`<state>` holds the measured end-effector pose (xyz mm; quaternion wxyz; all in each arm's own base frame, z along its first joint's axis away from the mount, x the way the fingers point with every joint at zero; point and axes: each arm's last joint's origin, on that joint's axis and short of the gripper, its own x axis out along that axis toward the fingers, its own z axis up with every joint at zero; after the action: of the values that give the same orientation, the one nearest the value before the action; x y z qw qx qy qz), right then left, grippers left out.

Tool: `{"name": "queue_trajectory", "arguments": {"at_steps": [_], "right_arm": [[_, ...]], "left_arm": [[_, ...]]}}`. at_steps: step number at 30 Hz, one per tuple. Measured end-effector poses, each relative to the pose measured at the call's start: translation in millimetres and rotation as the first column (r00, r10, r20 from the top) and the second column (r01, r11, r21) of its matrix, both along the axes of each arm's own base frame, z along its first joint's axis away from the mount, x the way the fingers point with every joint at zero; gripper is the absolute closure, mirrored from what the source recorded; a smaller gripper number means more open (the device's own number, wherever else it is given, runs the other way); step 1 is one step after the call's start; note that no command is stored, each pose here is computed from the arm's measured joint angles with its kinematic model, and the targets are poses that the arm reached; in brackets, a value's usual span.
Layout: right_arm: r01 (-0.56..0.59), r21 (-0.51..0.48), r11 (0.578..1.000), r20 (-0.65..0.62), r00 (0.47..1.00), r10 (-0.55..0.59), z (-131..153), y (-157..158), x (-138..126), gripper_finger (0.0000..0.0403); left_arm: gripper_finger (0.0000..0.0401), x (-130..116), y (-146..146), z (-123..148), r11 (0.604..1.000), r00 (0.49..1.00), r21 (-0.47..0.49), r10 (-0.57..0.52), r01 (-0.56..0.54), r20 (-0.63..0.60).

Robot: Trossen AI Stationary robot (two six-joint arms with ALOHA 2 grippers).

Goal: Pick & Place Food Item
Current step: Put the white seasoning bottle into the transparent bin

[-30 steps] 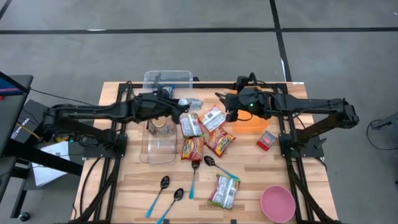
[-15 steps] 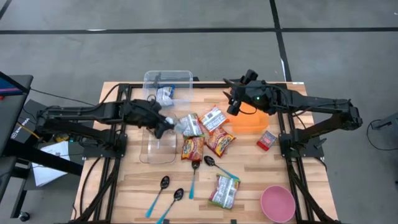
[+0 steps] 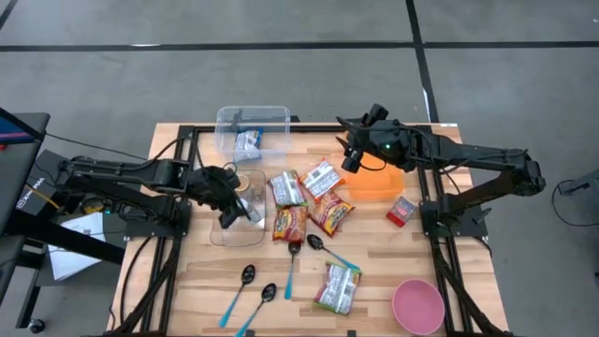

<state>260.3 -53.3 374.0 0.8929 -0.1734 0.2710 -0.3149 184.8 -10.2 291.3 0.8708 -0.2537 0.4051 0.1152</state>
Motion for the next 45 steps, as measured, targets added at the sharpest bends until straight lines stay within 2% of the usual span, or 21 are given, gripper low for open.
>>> {"name": "queue_trajectory", "arguments": {"at_steps": [12, 24, 31, 41, 45], "right_arm": [[-0.006, 0.020, 1.000, 0.013, 1.000, 0.006, -0.4, 0.3, 0.4, 0.0159], [-0.001, 0.031, 1.000, 0.016, 1.000, 0.000, -0.9, 0.4, 0.1, 0.0159], [0.002, 0.038, 0.999, 0.022, 1.000, -0.003, -1.1, 0.7, 0.3, 0.0159], [0.005, 0.043, 0.999, 0.026, 1.000, -0.006, -1.2, 0.7, 0.2, 0.0159], [0.004, 0.044, 0.999, 0.023, 1.000, -0.005, -1.5, 0.7, 0.1, 0.0159]], "left_arm": [[0.0197, -7.5, -0.6, -8.4, 1.000, 0.992, 0.006, -0.010, 0.011, -0.128], [0.0197, 26.9, -2.0, -40.5, 0.998, 0.959, 0.043, -0.033, 0.047, -0.281], [0.0197, 47.8, 1.6, -54.1, 0.996, 0.962, 0.080, -0.024, 0.047, -0.272], [0.0197, 58.8, 23.9, -63.0, 0.992, 0.961, 0.124, -0.002, 0.038, -0.276], [0.0197, 57.9, 29.6, -62.2, 0.984, 0.957, 0.136, -0.077, 0.119, -0.280]]}}
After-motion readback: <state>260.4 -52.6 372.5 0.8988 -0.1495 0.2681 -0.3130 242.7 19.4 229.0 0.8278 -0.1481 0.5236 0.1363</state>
